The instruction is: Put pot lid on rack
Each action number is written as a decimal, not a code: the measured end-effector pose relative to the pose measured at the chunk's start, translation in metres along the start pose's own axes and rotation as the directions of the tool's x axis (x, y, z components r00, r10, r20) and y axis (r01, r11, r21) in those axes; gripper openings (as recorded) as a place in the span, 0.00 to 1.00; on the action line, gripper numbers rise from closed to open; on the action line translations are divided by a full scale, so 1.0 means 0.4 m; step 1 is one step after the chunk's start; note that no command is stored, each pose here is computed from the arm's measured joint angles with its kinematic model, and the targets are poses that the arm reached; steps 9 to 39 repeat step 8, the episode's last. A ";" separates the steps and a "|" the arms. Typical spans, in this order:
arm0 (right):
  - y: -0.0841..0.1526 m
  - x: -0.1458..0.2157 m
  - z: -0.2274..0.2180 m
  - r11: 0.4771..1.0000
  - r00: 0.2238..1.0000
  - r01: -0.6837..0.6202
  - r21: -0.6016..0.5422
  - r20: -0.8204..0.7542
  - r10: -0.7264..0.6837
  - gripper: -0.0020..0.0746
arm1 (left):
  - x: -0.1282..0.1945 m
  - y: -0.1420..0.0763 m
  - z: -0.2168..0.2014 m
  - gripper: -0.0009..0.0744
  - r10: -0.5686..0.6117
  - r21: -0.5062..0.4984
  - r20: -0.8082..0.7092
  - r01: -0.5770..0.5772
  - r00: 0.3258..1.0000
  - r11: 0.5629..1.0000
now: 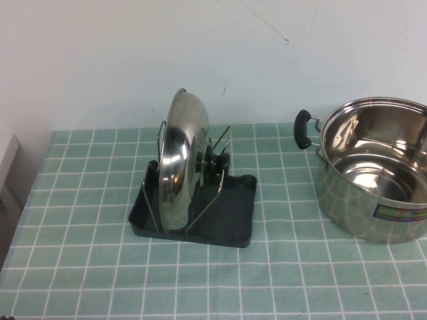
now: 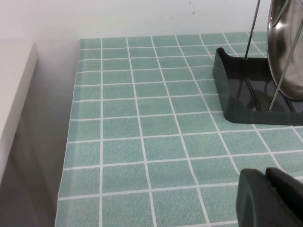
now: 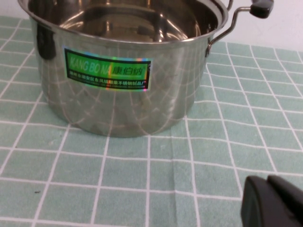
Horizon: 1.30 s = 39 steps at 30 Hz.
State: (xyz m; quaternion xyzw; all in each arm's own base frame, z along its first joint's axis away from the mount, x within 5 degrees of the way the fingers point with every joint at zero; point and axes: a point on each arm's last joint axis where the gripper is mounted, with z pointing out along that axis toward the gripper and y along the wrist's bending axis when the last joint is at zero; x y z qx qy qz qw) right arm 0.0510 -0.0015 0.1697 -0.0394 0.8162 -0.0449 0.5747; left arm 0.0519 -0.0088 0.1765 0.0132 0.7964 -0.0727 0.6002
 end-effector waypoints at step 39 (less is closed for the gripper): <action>0.000 0.000 0.000 1.000 1.000 -0.001 0.002 0.000 0.001 0.02 | 0.000 0.000 0.000 0.01 0.000 0.000 0.000 0.000 1.000 1.000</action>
